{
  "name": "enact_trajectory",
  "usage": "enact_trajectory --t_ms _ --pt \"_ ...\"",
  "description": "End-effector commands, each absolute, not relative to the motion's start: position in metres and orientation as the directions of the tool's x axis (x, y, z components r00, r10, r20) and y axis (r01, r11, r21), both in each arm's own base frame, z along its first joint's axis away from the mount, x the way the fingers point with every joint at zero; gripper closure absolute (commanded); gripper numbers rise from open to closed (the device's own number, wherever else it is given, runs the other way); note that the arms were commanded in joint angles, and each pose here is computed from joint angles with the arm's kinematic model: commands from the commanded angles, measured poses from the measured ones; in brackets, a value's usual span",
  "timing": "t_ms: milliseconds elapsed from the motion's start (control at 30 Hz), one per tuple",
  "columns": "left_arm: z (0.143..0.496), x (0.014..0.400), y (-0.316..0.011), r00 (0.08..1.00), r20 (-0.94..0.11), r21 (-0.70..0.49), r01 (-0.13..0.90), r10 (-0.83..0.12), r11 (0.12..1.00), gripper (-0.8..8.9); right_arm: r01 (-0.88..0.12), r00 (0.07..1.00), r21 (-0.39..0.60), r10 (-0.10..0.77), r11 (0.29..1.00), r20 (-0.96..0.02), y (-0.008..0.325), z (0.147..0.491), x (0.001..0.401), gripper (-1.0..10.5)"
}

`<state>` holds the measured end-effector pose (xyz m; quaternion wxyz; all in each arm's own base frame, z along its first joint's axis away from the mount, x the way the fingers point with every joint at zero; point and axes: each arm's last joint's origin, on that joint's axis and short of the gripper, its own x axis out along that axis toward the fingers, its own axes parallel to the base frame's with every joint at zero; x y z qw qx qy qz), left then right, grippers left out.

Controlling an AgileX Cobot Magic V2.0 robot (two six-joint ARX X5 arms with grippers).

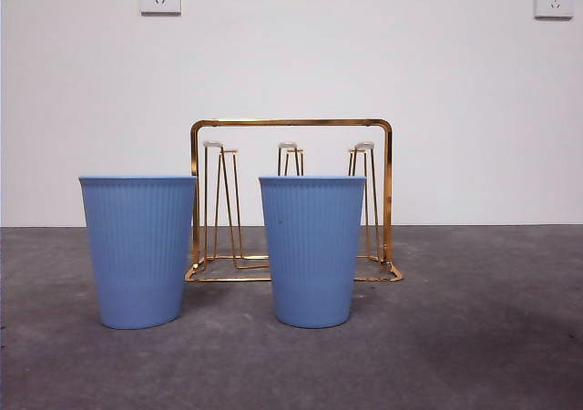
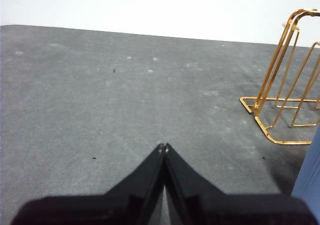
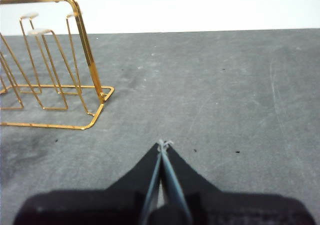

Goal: Pick up cup 1,put cup 1 in the cup rack,pick up cup 2,put cup 2 in the cup rack

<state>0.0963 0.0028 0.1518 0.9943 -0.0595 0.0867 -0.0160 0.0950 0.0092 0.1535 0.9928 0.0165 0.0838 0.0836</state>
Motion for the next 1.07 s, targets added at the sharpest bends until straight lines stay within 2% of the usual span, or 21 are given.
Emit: enact_trajectory --t_ms 33,67,267,467,667,833,967,1067 --pt "0.15 0.097 0.003 0.984 -0.171 -0.13 0.032 -0.054 0.991 8.15 -0.162 0.975 0.076 0.172 0.984 -0.142 0.009 0.153 0.096 9.5" --pt "0.15 0.097 0.002 0.983 -0.17 -0.137 0.042 -0.066 0.99 8.15 -0.162 0.976 0.085 0.173 0.983 -0.13 0.009 0.155 0.096 9.5" --pt "0.167 0.093 0.0 0.98 -0.14 -0.228 0.105 -0.139 0.968 8.19 -0.151 0.984 0.283 0.171 0.947 -0.049 0.009 0.174 0.093 9.6" --pt "0.206 0.082 -0.002 0.971 -0.135 -0.251 0.158 -0.196 0.955 8.19 -0.198 0.979 0.334 0.203 0.922 0.019 0.01 0.212 0.087 9.6" --pt "0.252 0.07 -0.006 0.943 -0.139 -0.274 0.258 -0.303 0.927 8.19 -0.189 0.972 0.331 0.224 0.924 -0.071 0.01 0.253 0.083 9.6" --pt "0.285 0.065 -0.008 0.908 -0.197 -0.292 0.306 -0.37 0.906 8.2 -0.288 0.927 0.263 0.337 0.921 -0.165 0.013 0.292 0.083 9.6" --pt "0.304 0.067 -0.011 0.842 -0.252 -0.29 0.405 -0.477 0.867 8.2 -0.361 0.869 0.249 0.421 0.899 -0.26 0.016 0.322 0.084 9.6" --pt "0.316 0.07 -0.013 0.805 -0.279 -0.312 0.44 -0.524 0.842 8.2 -0.411 0.825 0.23 0.468 0.882 -0.317 0.018 0.344 0.086 9.6"
